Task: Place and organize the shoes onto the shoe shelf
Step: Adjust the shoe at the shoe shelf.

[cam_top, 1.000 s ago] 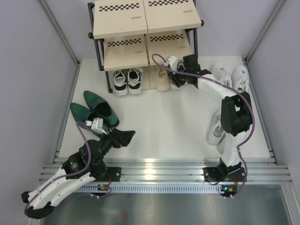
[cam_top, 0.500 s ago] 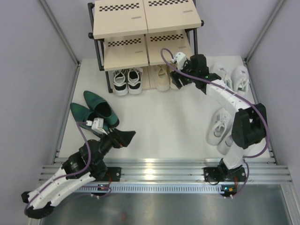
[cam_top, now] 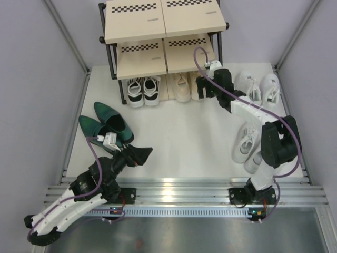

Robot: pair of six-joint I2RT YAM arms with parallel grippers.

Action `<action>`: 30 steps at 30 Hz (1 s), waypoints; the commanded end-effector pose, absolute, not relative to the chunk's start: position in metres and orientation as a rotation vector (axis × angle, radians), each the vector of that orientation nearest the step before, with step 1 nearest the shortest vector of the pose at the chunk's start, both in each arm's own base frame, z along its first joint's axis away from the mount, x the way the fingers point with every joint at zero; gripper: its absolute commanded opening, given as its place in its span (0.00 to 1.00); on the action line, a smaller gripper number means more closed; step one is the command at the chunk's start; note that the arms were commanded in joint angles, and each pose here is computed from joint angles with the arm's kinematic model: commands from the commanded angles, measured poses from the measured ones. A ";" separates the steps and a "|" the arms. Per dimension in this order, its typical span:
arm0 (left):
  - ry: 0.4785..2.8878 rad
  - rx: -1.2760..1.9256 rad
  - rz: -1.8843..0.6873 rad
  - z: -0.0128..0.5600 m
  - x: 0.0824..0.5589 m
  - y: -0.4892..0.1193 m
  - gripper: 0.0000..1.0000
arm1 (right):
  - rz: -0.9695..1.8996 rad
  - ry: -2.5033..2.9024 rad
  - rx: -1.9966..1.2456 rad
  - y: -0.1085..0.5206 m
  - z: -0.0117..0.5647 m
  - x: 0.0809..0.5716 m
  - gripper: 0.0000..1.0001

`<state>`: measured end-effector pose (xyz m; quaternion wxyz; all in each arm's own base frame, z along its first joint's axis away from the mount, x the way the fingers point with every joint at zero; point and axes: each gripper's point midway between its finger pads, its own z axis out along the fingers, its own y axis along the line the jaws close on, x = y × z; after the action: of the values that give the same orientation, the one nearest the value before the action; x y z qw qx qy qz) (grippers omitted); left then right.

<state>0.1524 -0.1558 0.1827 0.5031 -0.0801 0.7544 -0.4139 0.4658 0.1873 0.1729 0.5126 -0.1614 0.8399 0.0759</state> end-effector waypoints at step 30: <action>1.812 -0.217 -1.013 0.185 0.153 -0.155 0.98 | 0.322 1.982 -0.230 0.228 0.136 0.527 0.65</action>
<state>0.1528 -0.1554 0.1823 0.5009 -0.0870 0.7545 -0.4151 0.5153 0.2162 0.1142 0.5095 -0.1040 0.8463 0.1156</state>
